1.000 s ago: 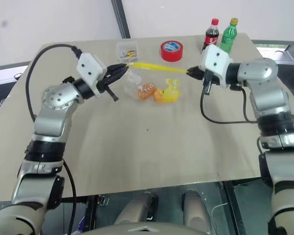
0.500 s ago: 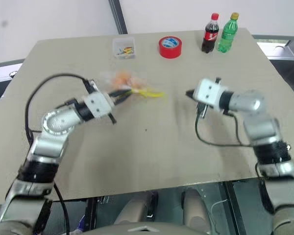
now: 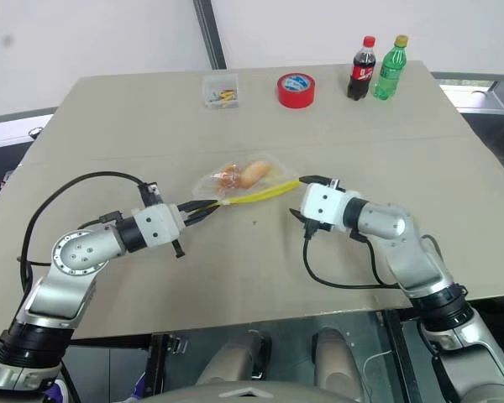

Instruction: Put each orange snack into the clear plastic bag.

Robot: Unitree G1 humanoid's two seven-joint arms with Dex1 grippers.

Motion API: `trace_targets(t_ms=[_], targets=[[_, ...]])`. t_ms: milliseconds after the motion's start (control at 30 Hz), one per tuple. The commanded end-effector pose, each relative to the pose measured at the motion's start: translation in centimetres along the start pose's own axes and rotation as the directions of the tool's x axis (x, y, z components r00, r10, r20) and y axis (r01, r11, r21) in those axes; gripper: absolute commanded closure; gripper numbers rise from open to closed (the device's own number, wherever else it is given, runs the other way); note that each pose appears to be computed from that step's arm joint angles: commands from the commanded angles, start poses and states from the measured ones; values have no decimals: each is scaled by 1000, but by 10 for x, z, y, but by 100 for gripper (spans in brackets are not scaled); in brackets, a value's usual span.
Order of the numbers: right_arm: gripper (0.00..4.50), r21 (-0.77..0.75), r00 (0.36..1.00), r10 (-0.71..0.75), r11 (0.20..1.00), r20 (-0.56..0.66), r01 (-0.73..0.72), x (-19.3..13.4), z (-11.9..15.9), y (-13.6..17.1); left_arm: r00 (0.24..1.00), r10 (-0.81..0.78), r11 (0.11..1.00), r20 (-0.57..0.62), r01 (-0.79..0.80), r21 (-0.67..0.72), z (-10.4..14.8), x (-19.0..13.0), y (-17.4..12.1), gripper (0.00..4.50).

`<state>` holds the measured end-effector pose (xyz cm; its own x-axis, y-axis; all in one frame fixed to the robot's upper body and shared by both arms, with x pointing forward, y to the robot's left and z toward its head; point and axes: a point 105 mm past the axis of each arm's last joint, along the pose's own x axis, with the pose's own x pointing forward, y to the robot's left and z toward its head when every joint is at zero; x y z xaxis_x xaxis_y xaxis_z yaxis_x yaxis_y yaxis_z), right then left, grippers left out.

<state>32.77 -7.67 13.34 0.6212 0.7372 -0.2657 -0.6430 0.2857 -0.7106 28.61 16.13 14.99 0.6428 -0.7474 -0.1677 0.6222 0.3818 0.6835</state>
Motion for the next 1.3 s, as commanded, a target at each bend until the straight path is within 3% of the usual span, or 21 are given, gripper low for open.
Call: trace_targets(t_ms=[33, 367, 500, 600, 767, 867, 1000, 1167, 1300], targets=[[106, -109, 998, -63, 992, 6, 63, 13, 0, -11, 998, 49, 997, 34, -47, -67, 7, -8, 11, 450], [106, -259, 964, -266, 929, 24, 263, 38, -3, -45, 997, 77, 991, 18, -75, -111, 7, -14, 12, 450], [106, -276, 968, -245, 927, 60, 252, 42, 3, -44, 996, 92, 988, 18, -89, -122, 7, -15, 12, 450], [191, -291, 967, -236, 922, 94, 254, 46, 12, -42, 995, 99, 987, 18, -96, -128, 7, -15, 12, 450], [438, -298, 967, -226, 921, 119, 252, 49, 18, -41, 994, 105, 985, 17, -101, -136, 6, -14, 12, 450], [446, -299, 966, -227, 920, 122, 254, 48, 19, -44, 993, 114, 983, 17, -111, -150, 5, -14, 13, 450], [446, -309, 956, -277, 904, 102, 295, 37, 14, -75, 990, 141, 978, 18, -136, -157, 1, -5, 29, 450], [446, -413, 922, -380, 831, 67, 373, 17, 12, -146, 965, 264, 962, 11, -262, -78, -4, 16, 98, 450], [446, -480, 885, -458, 760, 82, 438, -1, 26, -191, 936, 349, 937, 52, -350, -2, 8, 30, 145, 450]])
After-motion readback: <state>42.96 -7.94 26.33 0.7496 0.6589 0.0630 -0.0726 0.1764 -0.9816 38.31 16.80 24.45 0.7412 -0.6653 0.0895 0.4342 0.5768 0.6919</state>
